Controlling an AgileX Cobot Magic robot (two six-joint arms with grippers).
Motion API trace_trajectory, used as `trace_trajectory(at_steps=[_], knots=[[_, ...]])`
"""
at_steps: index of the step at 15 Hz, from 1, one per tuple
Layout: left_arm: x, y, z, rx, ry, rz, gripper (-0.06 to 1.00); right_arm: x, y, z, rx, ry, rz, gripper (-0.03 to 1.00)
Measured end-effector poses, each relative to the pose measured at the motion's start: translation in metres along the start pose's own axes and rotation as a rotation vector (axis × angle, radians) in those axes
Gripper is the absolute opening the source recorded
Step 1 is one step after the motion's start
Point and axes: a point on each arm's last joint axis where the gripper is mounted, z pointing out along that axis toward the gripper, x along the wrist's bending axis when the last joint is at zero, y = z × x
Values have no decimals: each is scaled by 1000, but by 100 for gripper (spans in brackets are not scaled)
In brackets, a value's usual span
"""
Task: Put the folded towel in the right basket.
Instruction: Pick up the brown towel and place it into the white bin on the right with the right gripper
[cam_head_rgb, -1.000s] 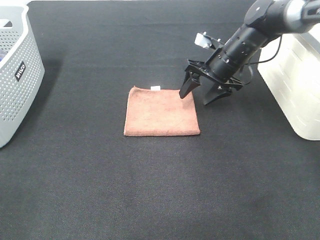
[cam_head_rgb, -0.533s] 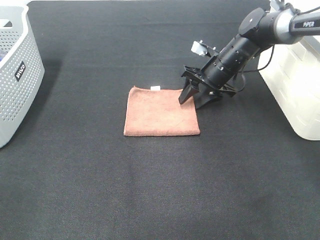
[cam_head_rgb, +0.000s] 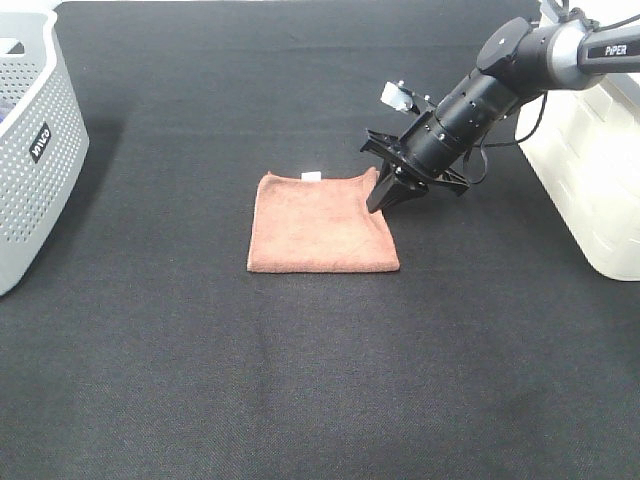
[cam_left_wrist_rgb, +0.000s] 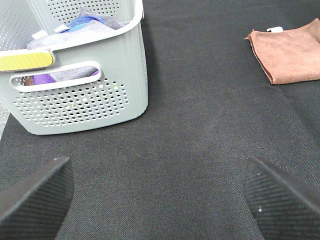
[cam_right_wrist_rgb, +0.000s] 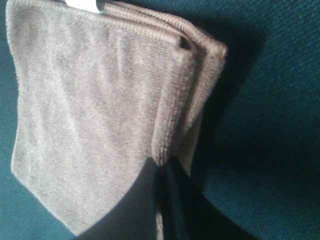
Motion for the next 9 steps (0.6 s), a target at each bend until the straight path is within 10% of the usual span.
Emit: trace_trajectory(at_steps=[9], knots=[[0,0,0,0,0,0,87,60,8,-100,-158,-45,-174,0]])
